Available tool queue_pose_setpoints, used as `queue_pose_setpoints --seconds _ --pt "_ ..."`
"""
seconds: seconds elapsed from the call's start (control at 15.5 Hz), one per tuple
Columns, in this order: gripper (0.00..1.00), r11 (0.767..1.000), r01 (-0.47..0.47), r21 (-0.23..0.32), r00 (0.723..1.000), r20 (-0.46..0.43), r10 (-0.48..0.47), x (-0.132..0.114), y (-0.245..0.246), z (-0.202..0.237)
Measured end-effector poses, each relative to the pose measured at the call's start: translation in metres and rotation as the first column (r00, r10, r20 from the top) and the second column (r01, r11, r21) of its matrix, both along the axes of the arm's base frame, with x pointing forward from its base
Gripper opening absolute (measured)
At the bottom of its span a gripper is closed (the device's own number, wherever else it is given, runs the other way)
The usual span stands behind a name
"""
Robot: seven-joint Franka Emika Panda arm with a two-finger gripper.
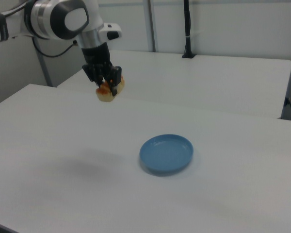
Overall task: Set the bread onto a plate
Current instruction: 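Lift the bread roll and carry it toward the blue plate, then lower the bread roll onto the blue plate and open the gripper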
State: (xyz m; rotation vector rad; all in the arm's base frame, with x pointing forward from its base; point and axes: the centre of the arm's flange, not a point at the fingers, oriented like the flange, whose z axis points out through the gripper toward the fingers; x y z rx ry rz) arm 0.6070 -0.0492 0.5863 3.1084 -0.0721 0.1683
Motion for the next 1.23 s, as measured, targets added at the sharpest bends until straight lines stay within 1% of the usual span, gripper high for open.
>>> queue_pose_setpoints --seconds 0.13,0.26,0.45,0.65,0.9,1.1,1.23 --pt "0.46 0.998 0.059 0.002 0.998 0.014 -0.059 -0.001 -0.012 0.011" --pt "0.46 0.994 0.110 0.005 0.994 0.011 -0.110 -0.001 -0.024 0.009" --pt "0.45 0.980 0.199 0.008 0.979 -0.034 -0.199 0.010 -0.054 -0.021" --pt "0.42 0.967 0.256 0.008 0.964 -0.076 -0.255 0.021 -0.083 -0.053" --pt "0.42 0.956 0.293 0.003 0.955 -0.056 -0.292 0.031 -0.112 -0.074" --pt "0.42 0.957 0.288 -0.031 0.957 -0.038 -0.289 0.045 -0.119 -0.101" --pt "0.42 0.954 0.296 -0.055 0.954 -0.031 -0.298 0.054 -0.123 -0.126"
